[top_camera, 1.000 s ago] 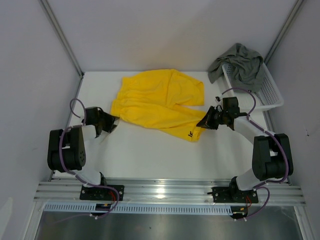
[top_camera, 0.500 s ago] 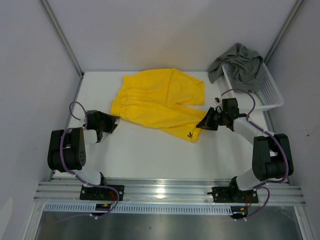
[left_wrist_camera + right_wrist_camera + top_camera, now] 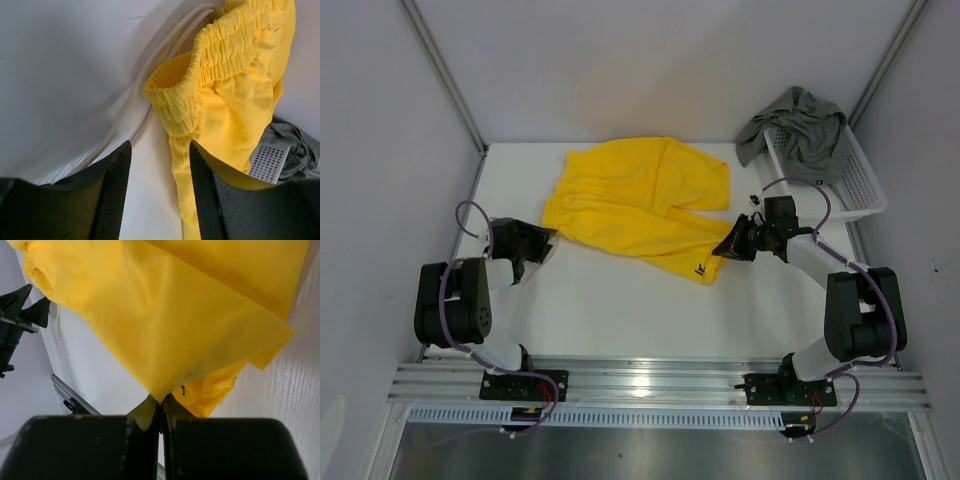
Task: Fold and stack the shorts
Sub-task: Flatten the shorts out
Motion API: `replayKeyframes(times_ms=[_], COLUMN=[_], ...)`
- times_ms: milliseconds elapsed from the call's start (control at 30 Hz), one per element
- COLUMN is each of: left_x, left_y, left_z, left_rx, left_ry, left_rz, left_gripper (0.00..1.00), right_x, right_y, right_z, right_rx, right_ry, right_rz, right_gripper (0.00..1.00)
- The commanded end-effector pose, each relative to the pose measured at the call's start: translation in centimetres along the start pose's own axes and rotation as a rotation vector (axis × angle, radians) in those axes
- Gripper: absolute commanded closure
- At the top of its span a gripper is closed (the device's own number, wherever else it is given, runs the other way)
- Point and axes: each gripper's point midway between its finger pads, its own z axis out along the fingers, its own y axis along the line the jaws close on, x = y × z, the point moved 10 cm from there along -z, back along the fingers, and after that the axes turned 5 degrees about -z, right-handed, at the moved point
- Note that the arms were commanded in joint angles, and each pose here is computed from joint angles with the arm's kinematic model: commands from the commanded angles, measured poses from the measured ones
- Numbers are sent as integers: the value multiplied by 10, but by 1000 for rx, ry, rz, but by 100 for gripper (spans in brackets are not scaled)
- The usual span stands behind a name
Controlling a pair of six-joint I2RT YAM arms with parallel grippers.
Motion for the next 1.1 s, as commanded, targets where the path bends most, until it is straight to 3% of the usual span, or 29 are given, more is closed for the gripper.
replayKeyframes(times_ms=[0,500,1067], left_x=[-6,-13,-13], left_y=[-15,-20,-45], left_z=[3,32,53], left_rx=[35,25,1], left_ry=[-40,-55,-72], left_rz=[27,34,96], left_gripper=[47,53,44], right_x=[-4,-3,17], right_y=[8,8,3], right_z=[-5,-4,4], right_rx=[-32,-27,-8], right_ry=[-36,-32,15], right_rz=[-38,-41,-53], right_gripper=[100,100,100])
